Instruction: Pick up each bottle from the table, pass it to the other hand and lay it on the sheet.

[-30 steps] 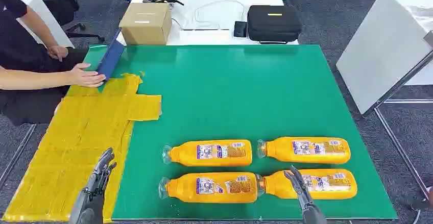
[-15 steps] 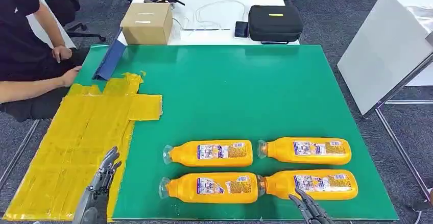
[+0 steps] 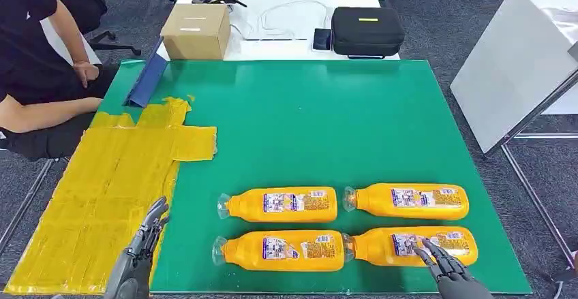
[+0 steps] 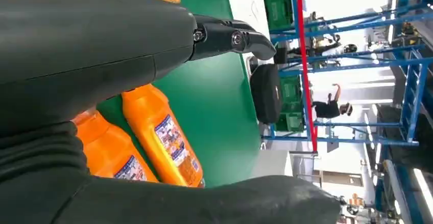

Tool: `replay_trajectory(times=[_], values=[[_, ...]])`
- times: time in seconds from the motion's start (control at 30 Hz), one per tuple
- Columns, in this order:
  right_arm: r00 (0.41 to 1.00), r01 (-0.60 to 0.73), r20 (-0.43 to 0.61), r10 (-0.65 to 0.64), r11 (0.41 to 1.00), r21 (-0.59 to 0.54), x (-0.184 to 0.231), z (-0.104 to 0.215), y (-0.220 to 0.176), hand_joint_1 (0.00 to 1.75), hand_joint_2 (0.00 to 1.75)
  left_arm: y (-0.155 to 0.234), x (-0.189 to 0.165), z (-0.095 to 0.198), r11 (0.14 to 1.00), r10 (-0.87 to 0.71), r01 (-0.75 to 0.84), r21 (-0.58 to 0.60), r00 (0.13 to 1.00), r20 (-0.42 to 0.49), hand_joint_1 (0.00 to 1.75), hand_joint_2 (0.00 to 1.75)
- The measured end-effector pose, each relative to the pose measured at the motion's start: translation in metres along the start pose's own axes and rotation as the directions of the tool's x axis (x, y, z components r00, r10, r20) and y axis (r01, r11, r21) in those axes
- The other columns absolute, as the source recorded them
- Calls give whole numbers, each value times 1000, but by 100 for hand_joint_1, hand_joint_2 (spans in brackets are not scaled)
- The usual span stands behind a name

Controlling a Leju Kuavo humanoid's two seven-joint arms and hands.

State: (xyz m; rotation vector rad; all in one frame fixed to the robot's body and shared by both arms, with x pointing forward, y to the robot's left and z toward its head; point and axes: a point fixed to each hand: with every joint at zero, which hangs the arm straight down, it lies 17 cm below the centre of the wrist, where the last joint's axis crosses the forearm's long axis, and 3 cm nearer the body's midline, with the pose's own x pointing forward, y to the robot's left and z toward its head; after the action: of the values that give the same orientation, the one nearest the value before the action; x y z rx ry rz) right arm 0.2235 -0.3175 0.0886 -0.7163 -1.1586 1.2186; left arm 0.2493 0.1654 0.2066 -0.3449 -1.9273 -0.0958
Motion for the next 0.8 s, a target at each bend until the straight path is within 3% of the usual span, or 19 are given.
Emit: replay_trajectory(times=[0.37, 0.8], values=[[988, -107, -120, 97, 991, -74, -54, -22, -42, 0, 175, -5, -1, -2, 1000, 6, -6, -22, 1000, 2, 0, 0], [977, -148, -162, 138, 988, -52, -71, -41, -41, 0, 175, -5, 0, -7, 999, 3, -2, -44, 1000, 17, 0, 0]])
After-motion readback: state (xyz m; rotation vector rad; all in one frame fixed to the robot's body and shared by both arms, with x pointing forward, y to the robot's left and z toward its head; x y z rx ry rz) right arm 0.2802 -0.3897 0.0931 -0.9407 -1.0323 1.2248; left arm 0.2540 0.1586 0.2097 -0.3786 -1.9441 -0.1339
